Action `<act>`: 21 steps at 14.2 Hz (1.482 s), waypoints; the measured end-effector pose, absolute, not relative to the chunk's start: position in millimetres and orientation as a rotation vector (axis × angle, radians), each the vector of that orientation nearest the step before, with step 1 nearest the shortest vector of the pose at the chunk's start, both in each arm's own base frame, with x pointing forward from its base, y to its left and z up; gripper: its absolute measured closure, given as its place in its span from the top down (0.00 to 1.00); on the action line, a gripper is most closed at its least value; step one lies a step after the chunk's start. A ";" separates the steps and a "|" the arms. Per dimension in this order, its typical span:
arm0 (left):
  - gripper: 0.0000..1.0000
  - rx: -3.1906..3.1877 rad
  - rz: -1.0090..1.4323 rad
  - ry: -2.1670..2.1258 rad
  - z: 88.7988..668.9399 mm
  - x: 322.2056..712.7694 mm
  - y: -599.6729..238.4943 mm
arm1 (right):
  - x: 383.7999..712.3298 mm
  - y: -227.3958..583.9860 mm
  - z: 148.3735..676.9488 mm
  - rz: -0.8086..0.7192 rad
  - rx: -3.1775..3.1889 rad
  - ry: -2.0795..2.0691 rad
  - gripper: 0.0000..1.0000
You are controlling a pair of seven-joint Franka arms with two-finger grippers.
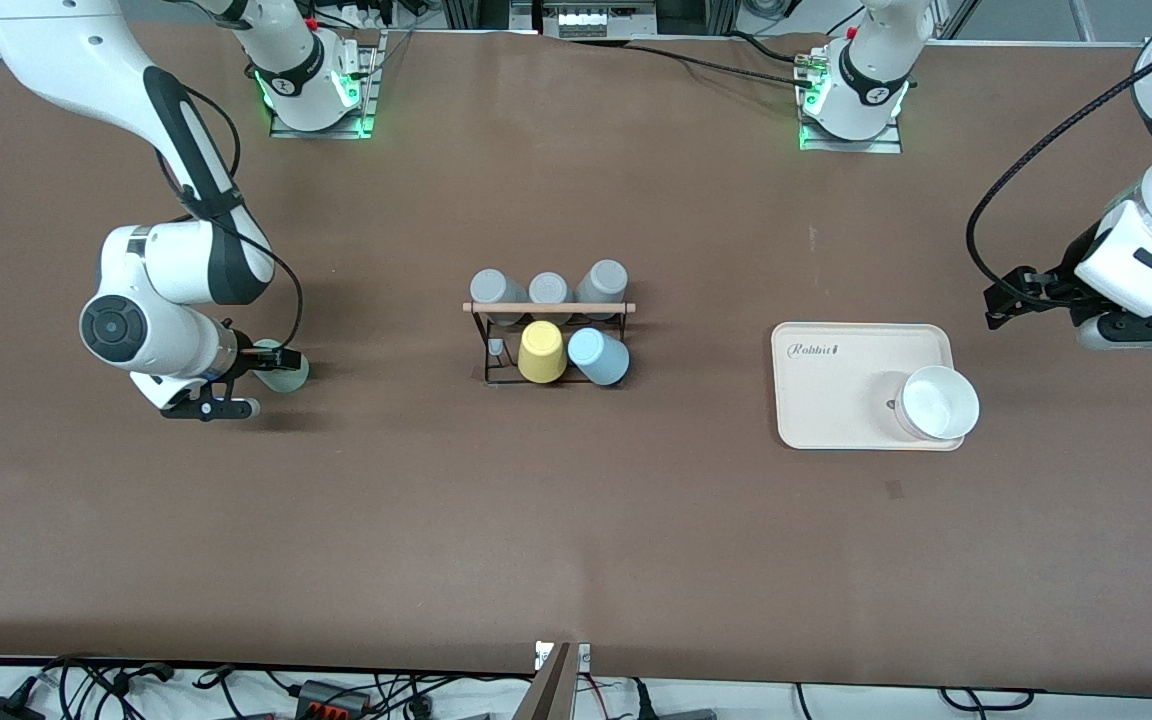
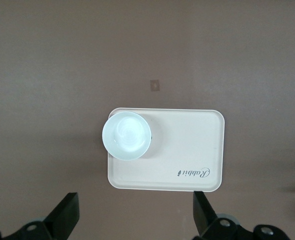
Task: Hang scattered cups on rack with three cups
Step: 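Lift the teal cup with the right gripper and carry it to the rack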
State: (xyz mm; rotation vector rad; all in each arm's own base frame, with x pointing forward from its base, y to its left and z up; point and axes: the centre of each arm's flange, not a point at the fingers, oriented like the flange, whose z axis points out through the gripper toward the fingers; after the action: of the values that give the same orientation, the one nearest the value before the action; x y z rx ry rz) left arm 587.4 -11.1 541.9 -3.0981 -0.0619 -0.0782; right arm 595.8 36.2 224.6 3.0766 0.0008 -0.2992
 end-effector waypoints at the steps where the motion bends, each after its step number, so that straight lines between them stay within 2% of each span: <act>1: 1.00 -3.098 -0.075 -0.064 541.6 587.3 -10.4 | 595.7 36.4 224.2 -0.300 3.076 0.000 1.00; 5: 1.00 -3.098 -0.067 -0.063 541.2 586.8 -10.8 | 594.4 36.3 223.6 -0.317 3.074 -0.001 0.96; 8: 1.00 -3.098 -0.065 -0.062 541.1 586.6 -11.1 | 594.1 36.4 225.4 -0.327 3.072 -0.001 0.66; 12: 1.00 -3.098 -0.064 -0.062 541.4 586.5 -11.1 | 611.4 56.3 259.2 -0.322 3.079 0.042 0.66; 16: 1.00 -3.098 -0.063 -0.063 541.7 586.5 -10.9 | 643.8 136.5 365.9 -0.262 3.130 0.168 0.66; 18: 1.00 -3.098 -0.063 -0.063 541.8 586.5 -10.8 | 641.6 189.0 395.1 -0.216 3.169 0.138 0.66; 21: 1.00 -3.098 -0.063 -0.063 541.9 586.5 -10.7 | 620.3 264.8 401.9 -0.221 3.191 0.006 0.66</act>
State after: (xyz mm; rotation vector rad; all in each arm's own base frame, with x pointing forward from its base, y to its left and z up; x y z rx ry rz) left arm 586.5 -10.7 541.9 -3.0978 -0.0629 -0.0633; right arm 620.3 264.8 401.9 3.1907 0.0065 -0.2209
